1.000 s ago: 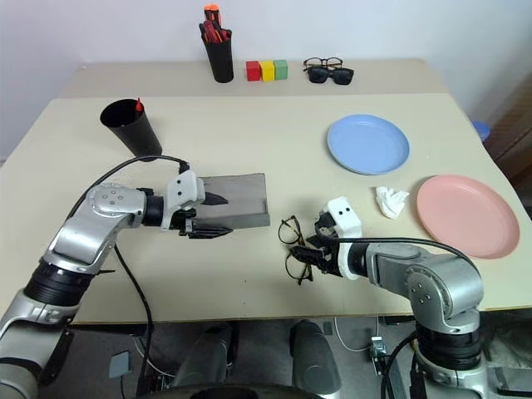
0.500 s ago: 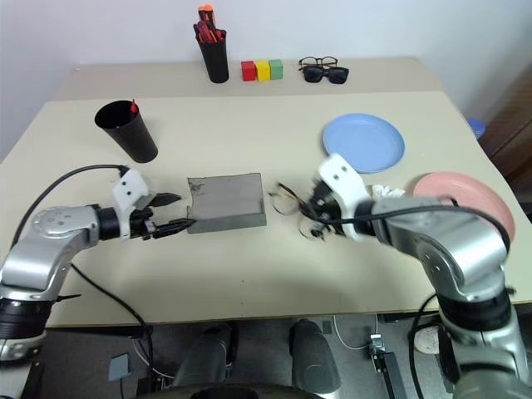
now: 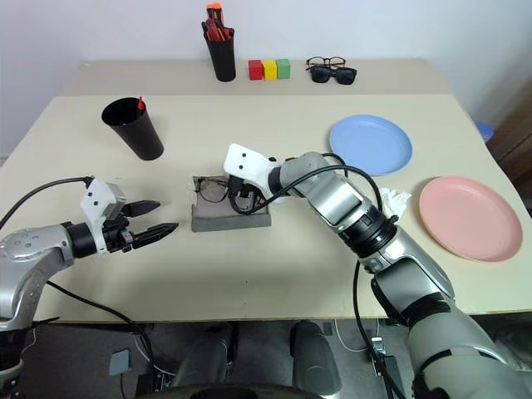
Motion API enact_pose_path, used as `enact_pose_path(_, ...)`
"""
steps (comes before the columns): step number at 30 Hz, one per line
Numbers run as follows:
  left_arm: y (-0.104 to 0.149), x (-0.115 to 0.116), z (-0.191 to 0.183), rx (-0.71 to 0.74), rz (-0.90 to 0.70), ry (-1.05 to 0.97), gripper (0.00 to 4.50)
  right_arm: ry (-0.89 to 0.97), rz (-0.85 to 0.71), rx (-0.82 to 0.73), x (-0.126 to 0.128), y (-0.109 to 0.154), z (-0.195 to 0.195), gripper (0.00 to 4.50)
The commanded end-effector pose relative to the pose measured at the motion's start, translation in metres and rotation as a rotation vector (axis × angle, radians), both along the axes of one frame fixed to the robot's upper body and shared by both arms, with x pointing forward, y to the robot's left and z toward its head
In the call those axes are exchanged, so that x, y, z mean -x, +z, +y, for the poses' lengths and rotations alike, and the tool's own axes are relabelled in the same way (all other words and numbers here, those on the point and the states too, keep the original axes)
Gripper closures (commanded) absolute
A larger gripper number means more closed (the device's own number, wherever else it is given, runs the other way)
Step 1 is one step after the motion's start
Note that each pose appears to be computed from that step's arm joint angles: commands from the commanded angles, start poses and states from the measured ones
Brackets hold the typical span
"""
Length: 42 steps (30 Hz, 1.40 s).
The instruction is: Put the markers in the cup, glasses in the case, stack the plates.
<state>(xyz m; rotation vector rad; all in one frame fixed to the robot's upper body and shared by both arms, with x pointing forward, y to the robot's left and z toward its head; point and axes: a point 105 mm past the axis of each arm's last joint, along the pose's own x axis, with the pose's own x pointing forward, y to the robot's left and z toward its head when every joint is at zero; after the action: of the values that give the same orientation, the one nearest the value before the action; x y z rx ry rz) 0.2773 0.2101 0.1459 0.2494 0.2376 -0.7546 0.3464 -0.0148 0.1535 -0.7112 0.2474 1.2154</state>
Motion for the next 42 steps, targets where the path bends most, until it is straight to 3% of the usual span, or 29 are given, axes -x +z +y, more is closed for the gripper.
enact_pose_path(1, 0.017, 0.001, 0.002, 0.001, -0.066, 0.014, 0.97, 0.065, 0.009, -0.020, 0.012, 0.008, 0.003, 4.18)
enact_pose_path(3, 0.019, -0.003, 0.003, 0.007, -0.072, 0.024, 0.97, 0.064, 0.017, -0.030, 0.012, 0.011, 0.005, 3.57)
enact_pose_path(7, 0.032, -0.025, 0.004, 0.041, -0.114, 0.077, 0.97, 0.000, -0.038, -0.076, 0.000, 0.025, 0.008, 1.63)
enact_pose_path(8, 0.034, -0.034, 0.005, 0.059, -0.107, 0.101, 1.23, -0.012, -0.049, -0.090, -0.001, 0.029, 0.007, 1.06)
enact_pose_path(10, 0.039, -0.048, -0.003, 0.066, -0.113, 0.104, 1.85, -0.018, -0.057, -0.118, 0.000, 0.036, 0.005, 1.06)
enact_pose_path(13, 0.047, -0.068, -0.027, 0.064, -0.133, 0.056, 3.37, -0.008, -0.083, -0.159, 0.008, 0.046, -0.002, 1.06)
enact_pose_path(19, 0.043, -0.115, -0.079, 0.072, -0.004, -0.028, 3.37, -0.068, -0.135, -0.218, 0.027, 0.054, -0.035, 1.06)
enact_pose_path(25, 0.022, -0.145, -0.090, 0.014, 0.200, -0.004, 3.37, -0.152, -0.129, -0.293, 0.062, 0.060, -0.067, 1.06)
enact_pose_path(30, 0.002, -0.142, -0.093, -0.095, 0.269, -0.063, 3.37, -0.273, -0.135, -0.296, 0.065, 0.054, -0.088, 1.06)
enact_pose_path(35, 0.014, -0.131, -0.092, -0.045, 0.266, -0.123, 3.37, -0.370, -0.128, -0.291, 0.057, 0.045, -0.105, 1.06)
enact_pose_path(39, 0.022, -0.110, -0.087, -0.039, 0.239, -0.179, 3.37, -0.411, -0.125, -0.264, 0.050, 0.036, -0.113, 1.06)
enact_pose_path(42, 0.016, -0.075, -0.077, -0.080, 0.226, -0.238, 3.37, -0.449, -0.137, -0.263, 0.040, 0.035, -0.119, 1.06)
